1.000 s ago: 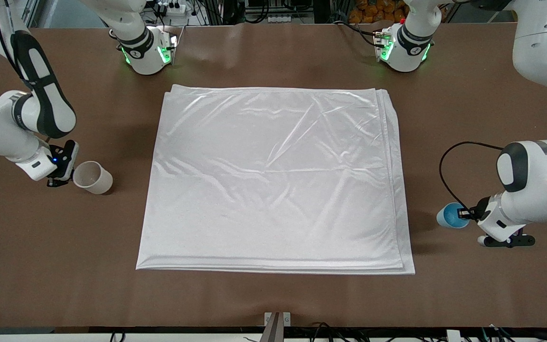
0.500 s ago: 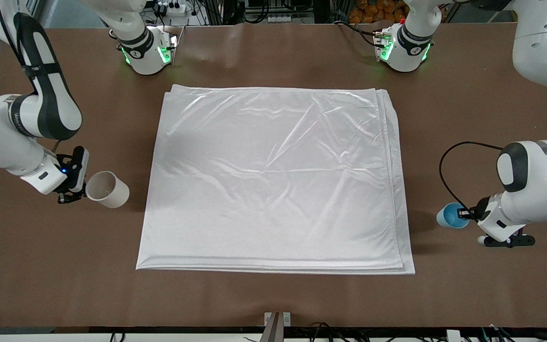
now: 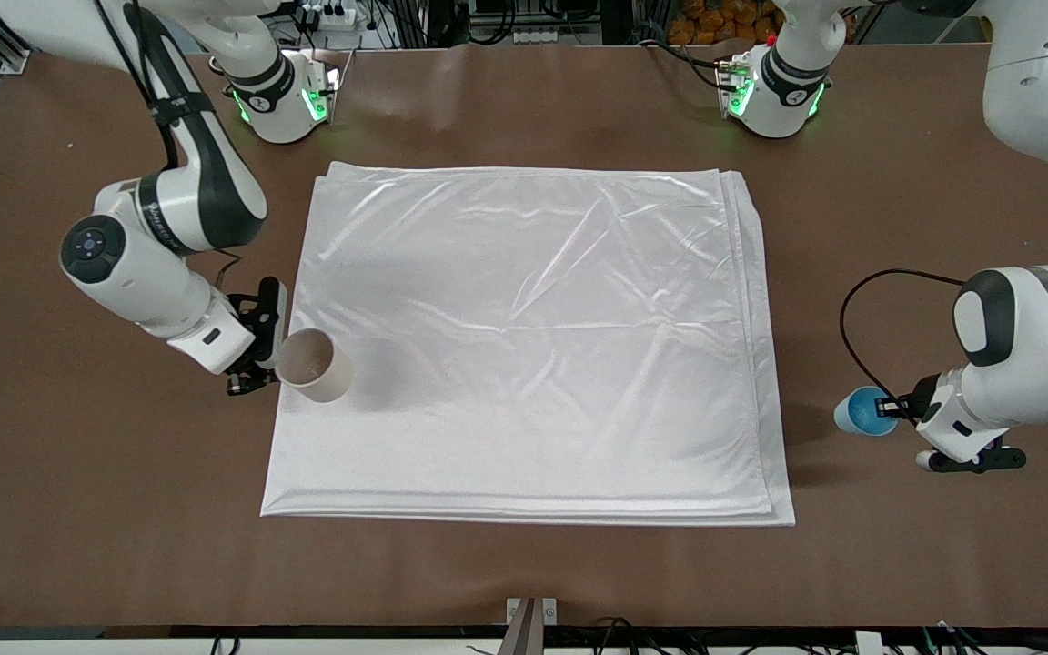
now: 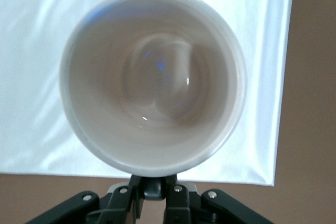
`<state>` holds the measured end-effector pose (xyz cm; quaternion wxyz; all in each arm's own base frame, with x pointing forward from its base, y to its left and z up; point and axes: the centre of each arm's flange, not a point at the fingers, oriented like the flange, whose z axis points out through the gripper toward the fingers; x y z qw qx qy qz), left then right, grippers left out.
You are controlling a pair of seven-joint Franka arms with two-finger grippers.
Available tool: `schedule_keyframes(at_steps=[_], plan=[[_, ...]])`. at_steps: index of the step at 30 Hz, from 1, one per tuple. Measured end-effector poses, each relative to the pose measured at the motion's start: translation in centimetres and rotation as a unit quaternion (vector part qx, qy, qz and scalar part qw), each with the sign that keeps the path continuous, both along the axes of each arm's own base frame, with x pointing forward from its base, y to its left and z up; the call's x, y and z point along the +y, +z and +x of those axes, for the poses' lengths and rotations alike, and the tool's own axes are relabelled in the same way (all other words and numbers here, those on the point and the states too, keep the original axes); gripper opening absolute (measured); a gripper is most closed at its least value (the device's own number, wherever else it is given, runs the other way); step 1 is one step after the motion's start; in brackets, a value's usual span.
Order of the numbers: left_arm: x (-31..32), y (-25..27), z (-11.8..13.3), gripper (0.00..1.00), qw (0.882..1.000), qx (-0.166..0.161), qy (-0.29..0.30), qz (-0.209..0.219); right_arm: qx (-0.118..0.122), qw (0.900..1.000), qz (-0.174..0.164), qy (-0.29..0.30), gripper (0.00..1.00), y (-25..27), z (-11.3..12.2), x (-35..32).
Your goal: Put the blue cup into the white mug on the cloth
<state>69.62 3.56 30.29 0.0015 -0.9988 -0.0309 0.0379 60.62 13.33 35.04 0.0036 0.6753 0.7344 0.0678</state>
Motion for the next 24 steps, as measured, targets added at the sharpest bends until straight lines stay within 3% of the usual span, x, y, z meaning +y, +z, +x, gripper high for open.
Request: schedule_keyframes(at_steps=[14,24], plan=[[-2.3,0.4,-0.1,0.04,1.0,0.003,0.009,-0.001,0.018,1.0,0.005,-0.021,0.19,-1.8,-1.2,7.2],[-2.8,0.4,-0.1,0.04,1.0,0.004,0.021,0.0,0.032,0.999,-0.02,-0.034,0.19,-4.1,-3.4,15.4]])
